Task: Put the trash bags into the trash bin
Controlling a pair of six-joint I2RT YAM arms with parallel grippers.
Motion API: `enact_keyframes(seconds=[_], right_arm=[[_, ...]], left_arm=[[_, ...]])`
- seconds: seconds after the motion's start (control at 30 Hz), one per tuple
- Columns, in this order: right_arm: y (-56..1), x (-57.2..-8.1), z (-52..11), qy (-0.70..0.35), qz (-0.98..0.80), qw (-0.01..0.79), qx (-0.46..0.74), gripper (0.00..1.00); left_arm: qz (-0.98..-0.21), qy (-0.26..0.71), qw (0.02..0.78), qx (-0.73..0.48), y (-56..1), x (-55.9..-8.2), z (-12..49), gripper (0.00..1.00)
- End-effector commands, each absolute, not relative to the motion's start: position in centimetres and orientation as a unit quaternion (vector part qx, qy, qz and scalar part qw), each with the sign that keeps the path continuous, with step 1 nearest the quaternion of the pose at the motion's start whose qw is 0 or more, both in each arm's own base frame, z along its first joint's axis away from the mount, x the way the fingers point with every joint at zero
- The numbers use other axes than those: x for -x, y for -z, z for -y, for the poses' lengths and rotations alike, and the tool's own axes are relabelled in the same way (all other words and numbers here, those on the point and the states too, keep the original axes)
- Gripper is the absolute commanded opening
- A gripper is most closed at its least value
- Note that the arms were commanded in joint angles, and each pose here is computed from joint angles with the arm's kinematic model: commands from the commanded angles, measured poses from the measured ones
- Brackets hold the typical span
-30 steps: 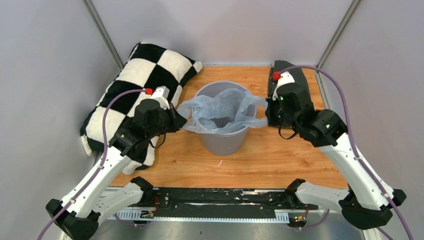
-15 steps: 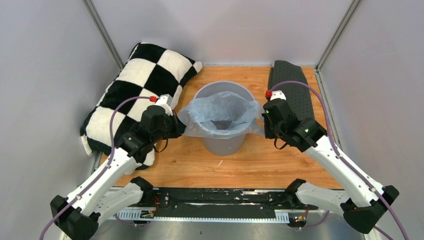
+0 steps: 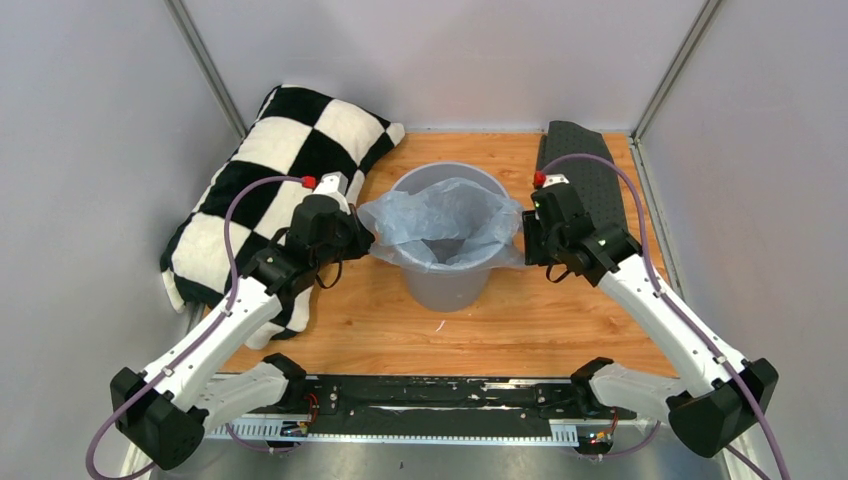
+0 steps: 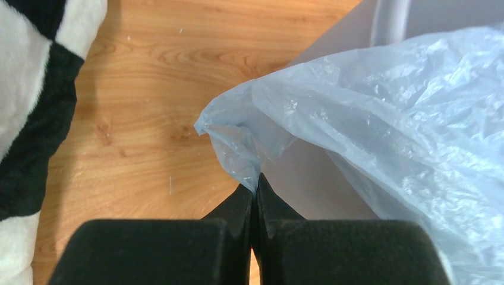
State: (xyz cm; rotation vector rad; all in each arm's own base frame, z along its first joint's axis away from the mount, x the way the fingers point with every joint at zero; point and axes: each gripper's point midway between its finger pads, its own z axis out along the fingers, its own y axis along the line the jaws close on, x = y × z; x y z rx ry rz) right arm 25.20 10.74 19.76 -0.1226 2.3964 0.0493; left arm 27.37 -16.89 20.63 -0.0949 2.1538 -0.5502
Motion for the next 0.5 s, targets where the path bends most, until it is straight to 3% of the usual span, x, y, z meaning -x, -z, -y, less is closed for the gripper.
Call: enact_keyframes(seconds=[0.0, 0.07, 0.17, 0.47], right_arm=[[-22.0, -24.3, -12.2, -0.078, -0.920, 0.372, 0.096, 0.50], [-22.6, -23.4, -12.2, -0.092, -0.916, 0.376, 0.103, 0.61], [-23.8, -22.1, -12.1, -0.113, -0.907, 0.391, 0.109, 0.68], [-28.0, -19.0, -13.2, -0.189, -0.867, 0.430, 0.168, 0.74]], left_arm=[[-0.858, 0.210, 0.467, 0.039, -22.7, -28.6, 16.6, 0.00], [-0.860, 0.206, 0.465, 0.038, -22.6, -28.8, 16.6, 0.00], [-0.862, 0.207, 0.462, 0.038, -22.4, -28.8, 16.7, 0.00], [-0.866, 0.209, 0.452, 0.038, -21.5, -28.5, 16.8, 0.00]])
